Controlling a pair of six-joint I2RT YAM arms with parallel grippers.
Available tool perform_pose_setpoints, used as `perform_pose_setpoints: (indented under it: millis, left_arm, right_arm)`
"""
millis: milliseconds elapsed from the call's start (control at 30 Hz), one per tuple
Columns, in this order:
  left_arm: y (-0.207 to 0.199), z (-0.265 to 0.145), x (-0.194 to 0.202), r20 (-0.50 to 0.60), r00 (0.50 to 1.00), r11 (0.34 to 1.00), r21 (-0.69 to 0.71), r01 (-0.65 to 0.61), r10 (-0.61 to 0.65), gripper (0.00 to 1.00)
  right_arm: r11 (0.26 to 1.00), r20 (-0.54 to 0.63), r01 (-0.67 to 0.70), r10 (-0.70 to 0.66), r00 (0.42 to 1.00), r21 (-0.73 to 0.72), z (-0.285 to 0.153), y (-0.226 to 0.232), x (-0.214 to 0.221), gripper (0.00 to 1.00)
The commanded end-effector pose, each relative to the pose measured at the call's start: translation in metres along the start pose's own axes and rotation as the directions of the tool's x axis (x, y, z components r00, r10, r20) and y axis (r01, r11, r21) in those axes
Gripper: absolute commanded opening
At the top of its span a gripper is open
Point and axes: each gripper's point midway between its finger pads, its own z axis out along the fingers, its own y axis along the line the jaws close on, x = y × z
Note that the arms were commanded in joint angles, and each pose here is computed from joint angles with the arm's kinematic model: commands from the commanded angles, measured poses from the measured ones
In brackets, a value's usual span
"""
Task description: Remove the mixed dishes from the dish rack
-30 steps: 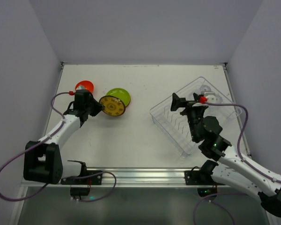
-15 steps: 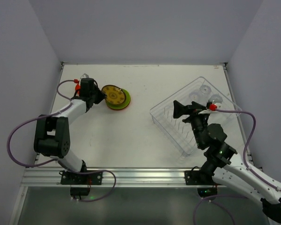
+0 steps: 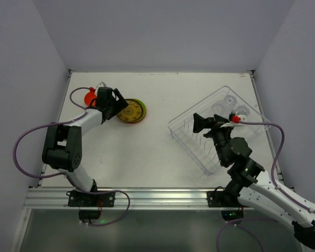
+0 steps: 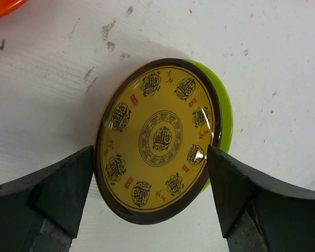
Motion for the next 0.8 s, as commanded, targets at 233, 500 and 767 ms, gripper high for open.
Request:
perform_pose_setpoints:
  millis: [233,500,767]
  left_arm:
    - [-0.006,0.015,0.007,0.03,0.992,0.983,-0.144,-0.118,0.124,1.0]
    - [0.004,-0.025,-0.019,0.109,0.986,0.959,-0.269,-0.093,0.126,1.0]
    - [-0.032,-0.119,-0.037,0.194,0.953,0.966,-0.159,-0.202,0.231,1.0]
  right_arm:
    - [1.0,0.004,-0.008,0.008,1.0,0.008,0.007,0.006,-0.006,0.99]
    - [1.0,-0.01,0.005,-0.005,1.0,0.021,0.009,0.005,-0.003,0.99]
    - [0.984,-0.168,0.149,-0.132,0.977,0.096,0.021,0.001,0.019,0.99]
